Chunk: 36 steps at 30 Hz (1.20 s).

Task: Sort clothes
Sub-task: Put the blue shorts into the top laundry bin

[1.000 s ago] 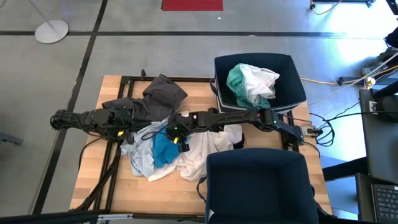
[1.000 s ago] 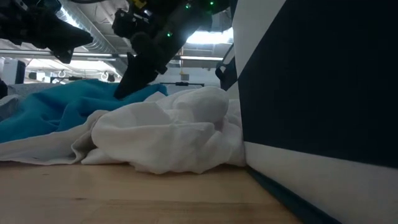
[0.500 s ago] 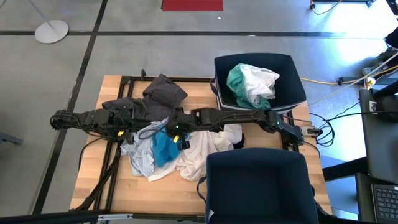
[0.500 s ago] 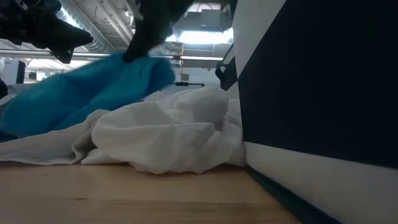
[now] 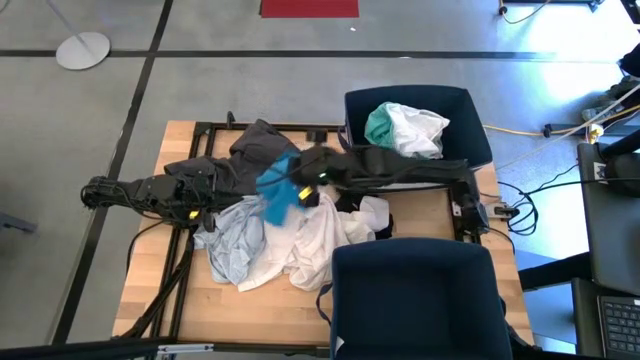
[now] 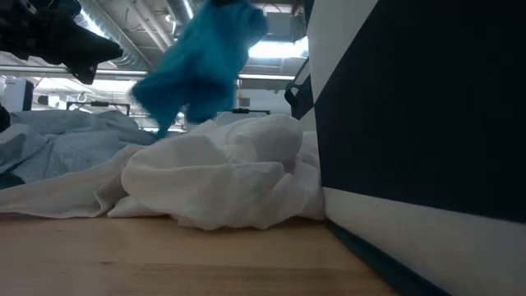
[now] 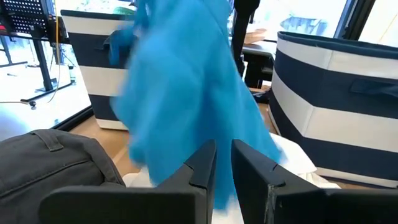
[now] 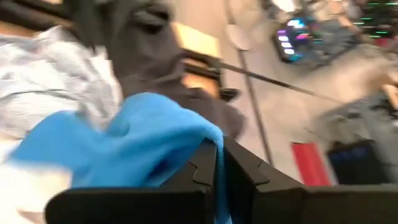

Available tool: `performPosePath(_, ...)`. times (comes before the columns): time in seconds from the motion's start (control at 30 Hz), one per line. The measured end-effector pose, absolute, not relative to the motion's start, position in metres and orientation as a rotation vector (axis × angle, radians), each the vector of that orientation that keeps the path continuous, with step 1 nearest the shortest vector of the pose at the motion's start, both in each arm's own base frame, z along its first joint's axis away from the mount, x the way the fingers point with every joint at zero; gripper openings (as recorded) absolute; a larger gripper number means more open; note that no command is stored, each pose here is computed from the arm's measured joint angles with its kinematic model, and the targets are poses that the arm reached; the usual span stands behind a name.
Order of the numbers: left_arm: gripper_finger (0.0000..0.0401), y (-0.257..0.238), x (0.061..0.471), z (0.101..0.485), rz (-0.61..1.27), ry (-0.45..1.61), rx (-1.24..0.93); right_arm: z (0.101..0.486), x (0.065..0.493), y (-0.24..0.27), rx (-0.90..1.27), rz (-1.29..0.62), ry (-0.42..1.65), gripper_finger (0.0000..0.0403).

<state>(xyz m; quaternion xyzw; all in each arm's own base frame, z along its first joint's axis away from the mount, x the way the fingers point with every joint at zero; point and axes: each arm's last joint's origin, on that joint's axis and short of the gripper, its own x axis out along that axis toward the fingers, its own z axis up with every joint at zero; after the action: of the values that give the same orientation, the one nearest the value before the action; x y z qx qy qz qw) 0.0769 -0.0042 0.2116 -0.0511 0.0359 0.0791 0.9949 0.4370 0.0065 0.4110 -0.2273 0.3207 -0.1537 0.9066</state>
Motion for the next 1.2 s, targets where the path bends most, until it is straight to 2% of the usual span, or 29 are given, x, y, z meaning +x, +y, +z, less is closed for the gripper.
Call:
performPosePath(0.37, 0.0040, -0.004, 0.077, 0.212, 0.159, 0.071, -0.103, 0.500, 0.347, -0.036, -0.483, -0.702, 0.527, 0.0025)
performPosePath(0.63, 0.0040, -0.004, 0.077, 0.212, 0.159, 0.072, -0.107, 0.535, 0.276, -0.063, -0.449, -0.970, 0.523, 0.0025)
performPosePath(0.8, 0.0040, -0.004, 0.077, 0.211, 0.159, 0.077, -0.101, 0.538, 0.240, -0.075, -0.362, -1.056, 0.572, 0.0025)
performPosePath(0.97, 0.0040, -0.004, 0.077, 0.211, 0.159, 0.077, -0.101, 0.524, 0.215, -0.086, -0.219, -1.132, 0.693, 0.0025)
performPosePath(1.2, 0.0040, -0.004, 0.077, 0.211, 0.160, 0.077, -0.098, 0.486, 0.223, -0.098, -0.046, -1.056, 0.881, 0.0025)
